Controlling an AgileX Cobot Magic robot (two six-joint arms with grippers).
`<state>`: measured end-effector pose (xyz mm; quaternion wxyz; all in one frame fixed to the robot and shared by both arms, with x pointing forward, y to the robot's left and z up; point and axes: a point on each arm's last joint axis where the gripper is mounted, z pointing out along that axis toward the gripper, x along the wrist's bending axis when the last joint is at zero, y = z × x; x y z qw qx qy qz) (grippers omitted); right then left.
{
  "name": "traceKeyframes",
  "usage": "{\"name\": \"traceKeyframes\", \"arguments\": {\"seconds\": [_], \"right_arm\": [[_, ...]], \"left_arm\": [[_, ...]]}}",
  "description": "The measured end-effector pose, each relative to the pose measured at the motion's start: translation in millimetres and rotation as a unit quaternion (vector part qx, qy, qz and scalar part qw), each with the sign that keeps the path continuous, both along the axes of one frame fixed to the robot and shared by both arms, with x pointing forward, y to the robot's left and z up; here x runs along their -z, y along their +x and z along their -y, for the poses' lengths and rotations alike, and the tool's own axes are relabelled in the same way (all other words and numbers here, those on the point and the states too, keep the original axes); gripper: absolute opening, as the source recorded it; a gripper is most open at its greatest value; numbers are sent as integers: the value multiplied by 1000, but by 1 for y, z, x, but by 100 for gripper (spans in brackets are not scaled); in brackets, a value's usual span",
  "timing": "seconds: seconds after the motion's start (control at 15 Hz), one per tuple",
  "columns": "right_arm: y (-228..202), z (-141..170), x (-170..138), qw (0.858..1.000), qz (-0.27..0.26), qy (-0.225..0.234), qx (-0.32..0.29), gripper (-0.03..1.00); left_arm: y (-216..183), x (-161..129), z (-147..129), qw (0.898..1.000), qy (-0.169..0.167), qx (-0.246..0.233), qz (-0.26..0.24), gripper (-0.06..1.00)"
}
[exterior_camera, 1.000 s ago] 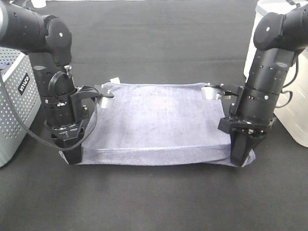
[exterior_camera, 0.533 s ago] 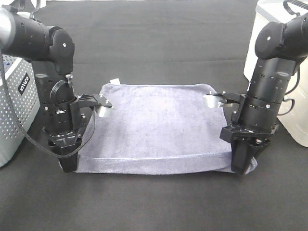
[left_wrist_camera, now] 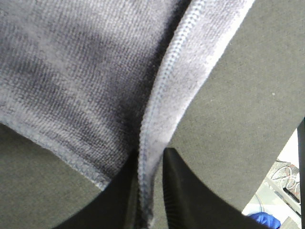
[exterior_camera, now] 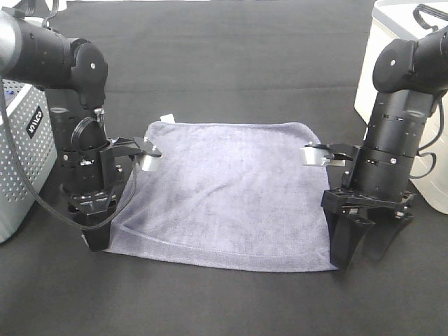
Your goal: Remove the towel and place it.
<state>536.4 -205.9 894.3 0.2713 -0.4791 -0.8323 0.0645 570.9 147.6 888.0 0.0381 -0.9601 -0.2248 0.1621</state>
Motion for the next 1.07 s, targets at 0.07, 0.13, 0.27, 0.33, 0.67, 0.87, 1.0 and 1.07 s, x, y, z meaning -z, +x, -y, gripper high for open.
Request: {"name": "traceKeyframes", "arguments": {"seconds": [0.07, 0.13, 0.27, 0.33, 0.67, 0.87, 1.0, 1.07], "right_arm": [[-1, 0, -1, 1000, -4, -2, 4, 73], [-1, -1, -1, 1000, -6, -1, 12, 73], [0, -5, -2, 999, -13, 9, 44, 74], [0, -7, -3, 998, -13, 10, 54, 74], [-1, -6, -23, 997, 11, 7, 74, 74], [-6, -5, -63, 994, 70, 21, 84, 74], [-11, -4, -82, 991, 99, 30, 84, 74], [-13, -4, -92, 989, 114, 35, 84, 74]], "left_arm": [[0, 0, 0, 1000, 0, -1, 0, 14], [0, 0, 0, 1000, -1, -1, 0, 14], [-1, 0, 2, 1000, -3, -21, -5, 14], [-1, 0, 2, 1000, -4, -27, -6, 15], [-1, 0, 2, 999, 4, -42, -5, 44], [-1, 0, 0, 999, 15, -47, -3, 52], [1, 0, 1, 999, 18, -43, 9, 53], [2, 1, 4, 999, 14, -40, 22, 53]]}}
